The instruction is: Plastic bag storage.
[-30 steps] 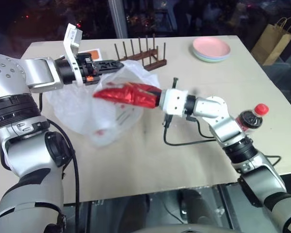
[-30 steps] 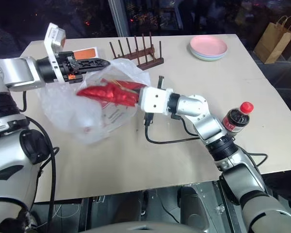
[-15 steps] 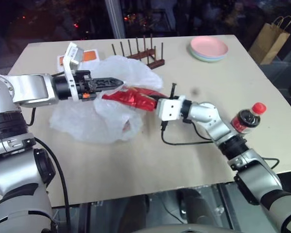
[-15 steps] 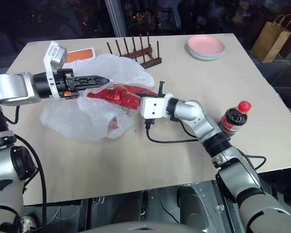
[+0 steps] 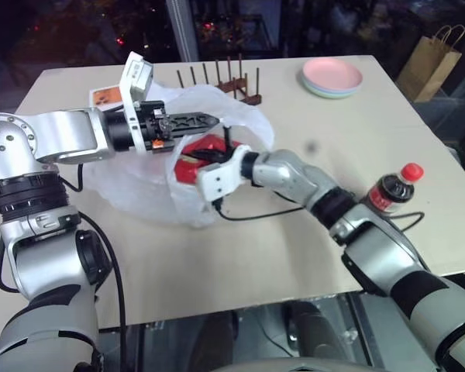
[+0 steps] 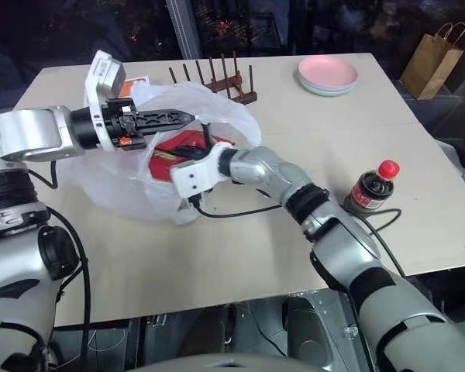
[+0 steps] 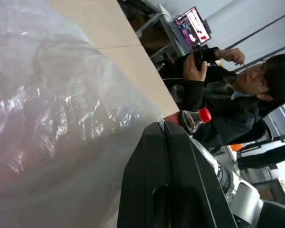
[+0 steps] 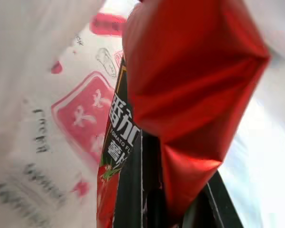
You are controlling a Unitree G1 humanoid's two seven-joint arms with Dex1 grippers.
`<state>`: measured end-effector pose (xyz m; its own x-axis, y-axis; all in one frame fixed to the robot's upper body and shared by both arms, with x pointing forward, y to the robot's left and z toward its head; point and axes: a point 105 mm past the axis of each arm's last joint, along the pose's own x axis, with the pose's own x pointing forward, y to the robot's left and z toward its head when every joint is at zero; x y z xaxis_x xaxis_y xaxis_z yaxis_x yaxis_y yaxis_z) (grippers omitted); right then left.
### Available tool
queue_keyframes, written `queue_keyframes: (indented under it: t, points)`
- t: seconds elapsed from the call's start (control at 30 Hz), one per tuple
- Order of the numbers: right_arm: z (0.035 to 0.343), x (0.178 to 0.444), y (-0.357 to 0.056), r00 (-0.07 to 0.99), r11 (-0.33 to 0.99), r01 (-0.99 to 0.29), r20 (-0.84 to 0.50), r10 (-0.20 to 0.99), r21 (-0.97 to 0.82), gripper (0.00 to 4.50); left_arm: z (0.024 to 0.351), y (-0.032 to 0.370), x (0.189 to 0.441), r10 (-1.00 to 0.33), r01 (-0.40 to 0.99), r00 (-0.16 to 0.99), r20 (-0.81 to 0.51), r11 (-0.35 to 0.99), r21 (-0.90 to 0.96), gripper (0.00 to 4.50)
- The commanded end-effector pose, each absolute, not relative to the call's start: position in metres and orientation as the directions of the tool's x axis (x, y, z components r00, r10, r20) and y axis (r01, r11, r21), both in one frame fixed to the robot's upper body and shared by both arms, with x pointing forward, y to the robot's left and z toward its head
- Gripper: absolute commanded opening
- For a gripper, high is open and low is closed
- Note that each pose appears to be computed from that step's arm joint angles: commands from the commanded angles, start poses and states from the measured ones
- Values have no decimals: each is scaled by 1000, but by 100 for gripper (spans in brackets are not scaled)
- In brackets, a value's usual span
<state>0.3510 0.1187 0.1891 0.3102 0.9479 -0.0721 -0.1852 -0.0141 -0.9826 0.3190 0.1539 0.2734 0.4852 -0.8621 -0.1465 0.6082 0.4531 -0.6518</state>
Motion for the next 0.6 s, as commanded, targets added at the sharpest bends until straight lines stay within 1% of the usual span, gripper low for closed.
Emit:
queue_keyframes:
  t: [0.03,0.07,0.1,0.17,0.23,0.3,0.37,0.5,0.53,0.57,0.6]
  points:
    - [180,354,129,332,-18,-165,-72,940,-986,4,276,151,313,-855,616,507,-107,447,-648,0]
    - [174,357,128,344,-34,-175,-93,934,-984,46,275,150,313,-847,607,522,-98,449,-656,0]
    - [170,359,127,357,-43,-174,-104,928,-984,62,275,151,313,-838,595,538,-88,452,-665,0]
    - [173,364,122,376,-26,-145,-80,923,-989,140,275,150,314,-826,584,559,-74,455,-672,0]
    - [184,372,113,405,7,-92,-31,914,-996,243,274,149,316,-811,575,582,-56,459,-677,0]
    - [188,382,100,447,2,-75,-32,894,-997,341,273,150,319,-795,558,605,-50,468,-685,0]
    - [186,389,87,480,-13,-85,-53,876,-996,341,272,149,322,-778,541,626,-44,474,-695,0]
    - [188,394,60,507,46,-190,-58,860,-981,341,270,149,332,-744,496,667,-45,488,-719,0]
    - [189,393,51,509,91,-289,-72,858,-953,341,270,148,336,-736,485,676,-41,486,-727,0]
    - [190,391,45,503,122,-360,-83,860,-925,341,271,147,339,-730,478,682,-37,484,-733,0]
    - [195,392,32,526,171,-393,-69,848,-903,368,271,144,343,-726,473,687,-30,478,-740,0]
